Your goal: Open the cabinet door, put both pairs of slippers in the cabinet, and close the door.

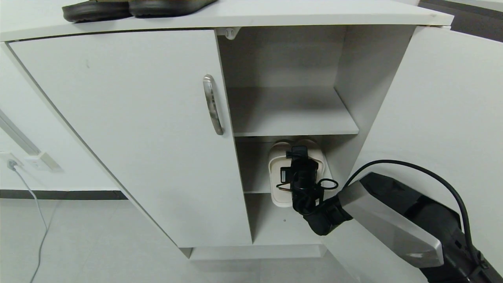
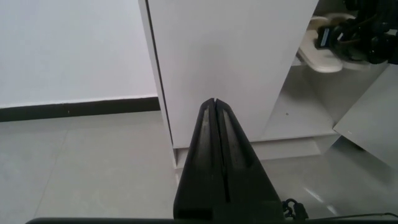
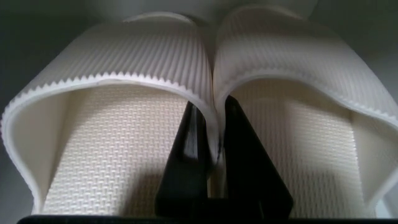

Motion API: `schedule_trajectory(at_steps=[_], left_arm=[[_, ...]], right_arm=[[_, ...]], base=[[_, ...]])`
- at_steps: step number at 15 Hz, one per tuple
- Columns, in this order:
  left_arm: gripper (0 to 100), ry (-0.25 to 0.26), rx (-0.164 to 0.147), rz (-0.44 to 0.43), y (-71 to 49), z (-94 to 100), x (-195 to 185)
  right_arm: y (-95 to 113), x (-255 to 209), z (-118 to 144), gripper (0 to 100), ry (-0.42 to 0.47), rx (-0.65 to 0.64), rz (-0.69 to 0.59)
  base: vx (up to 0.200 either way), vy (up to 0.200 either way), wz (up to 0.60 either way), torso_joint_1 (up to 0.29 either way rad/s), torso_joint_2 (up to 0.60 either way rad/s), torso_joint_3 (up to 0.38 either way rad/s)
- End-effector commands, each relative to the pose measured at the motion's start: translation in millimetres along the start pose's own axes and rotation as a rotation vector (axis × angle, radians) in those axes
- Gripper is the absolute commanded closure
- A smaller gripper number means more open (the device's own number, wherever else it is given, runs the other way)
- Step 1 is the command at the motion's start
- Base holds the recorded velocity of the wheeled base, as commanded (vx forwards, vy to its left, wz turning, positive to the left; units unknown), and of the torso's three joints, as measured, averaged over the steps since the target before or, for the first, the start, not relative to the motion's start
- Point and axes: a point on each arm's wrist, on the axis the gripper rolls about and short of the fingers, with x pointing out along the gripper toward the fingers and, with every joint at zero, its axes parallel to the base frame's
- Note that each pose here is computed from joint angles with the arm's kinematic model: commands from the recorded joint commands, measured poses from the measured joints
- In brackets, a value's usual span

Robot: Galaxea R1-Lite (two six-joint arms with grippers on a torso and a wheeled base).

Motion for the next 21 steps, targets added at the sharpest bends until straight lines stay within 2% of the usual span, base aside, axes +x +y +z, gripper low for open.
schedule_trajectory(at_steps=[1,8,15,16,19,21], left_arm=[[100,0.001,-0.001,-0.001,0.0,0.0,0],[100,0.001,-0.001,-0.001,0.0,0.0,0],[100,0.001,-0.001,-0.001,0.0,0.0,0],[100,0.001,-0.001,0.001,0.0,0.0,0],[100,0.001,-0.001,-0.001,0.0,0.0,0],[100,-0.002,-0.001,-0.001,0.0,0.4,0]], right_arm=[[-2,11,-2,100,-0.003,0.000,-0.013],[3,39,3,100,-0.027,0.013,-0.007],[4,41,0,100,-0.021,0.007,-0.009],[3,41,-1,0,-0.019,0.006,-0.009],[2,38,-3,0,-0.009,-0.024,-0.013],[0,24,6,0,-0.008,-0.028,-0.003]], base=[[0.000,0.000,0.00,0.000,0.00,0.000],[0.000,0.000,0.00,0.000,0.00,0.000],[0.000,0.000,0.00,0.000,0.00,0.000],[0.000,0.000,0.00,0.000,0.00,0.000],[0.000,0.000,0.00,0.000,0.00,0.000],[0.000,0.000,0.00,0.000,0.00,0.000]])
